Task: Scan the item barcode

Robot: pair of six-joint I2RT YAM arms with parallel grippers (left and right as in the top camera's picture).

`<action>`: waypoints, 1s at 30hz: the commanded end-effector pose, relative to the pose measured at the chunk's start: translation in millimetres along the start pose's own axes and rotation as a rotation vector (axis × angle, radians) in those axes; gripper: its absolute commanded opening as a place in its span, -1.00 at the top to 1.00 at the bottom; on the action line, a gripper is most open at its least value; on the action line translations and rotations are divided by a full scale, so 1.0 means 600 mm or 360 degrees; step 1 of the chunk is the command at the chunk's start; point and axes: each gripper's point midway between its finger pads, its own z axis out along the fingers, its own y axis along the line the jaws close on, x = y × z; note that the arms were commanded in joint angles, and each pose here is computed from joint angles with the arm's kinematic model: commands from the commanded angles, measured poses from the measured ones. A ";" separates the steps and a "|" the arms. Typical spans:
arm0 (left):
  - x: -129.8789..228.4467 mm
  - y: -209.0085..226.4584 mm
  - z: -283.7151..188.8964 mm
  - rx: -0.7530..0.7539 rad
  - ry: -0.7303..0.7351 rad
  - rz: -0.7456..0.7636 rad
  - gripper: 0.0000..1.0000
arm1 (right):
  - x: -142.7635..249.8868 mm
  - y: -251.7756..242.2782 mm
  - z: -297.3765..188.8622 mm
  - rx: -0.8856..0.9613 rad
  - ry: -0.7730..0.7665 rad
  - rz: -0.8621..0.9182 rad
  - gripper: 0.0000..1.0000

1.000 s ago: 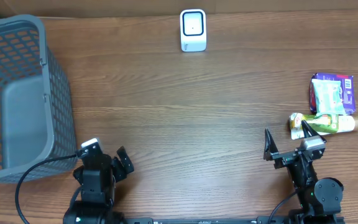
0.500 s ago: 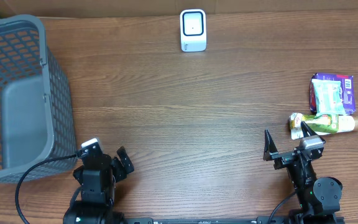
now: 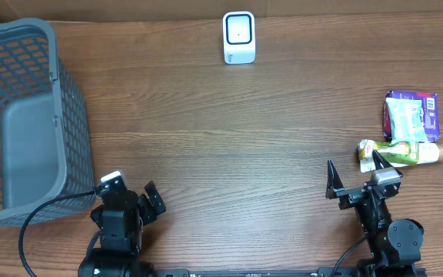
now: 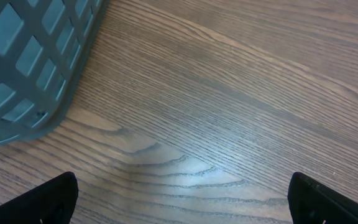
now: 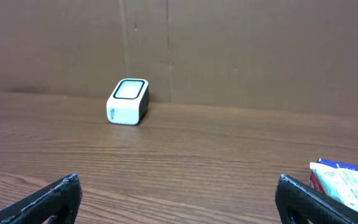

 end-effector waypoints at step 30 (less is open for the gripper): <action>-0.138 -0.101 -0.059 0.0535 -0.1246 0.0629 -0.99 | 0.003 -0.001 0.000 0.0007 -0.0007 -0.0005 -1.00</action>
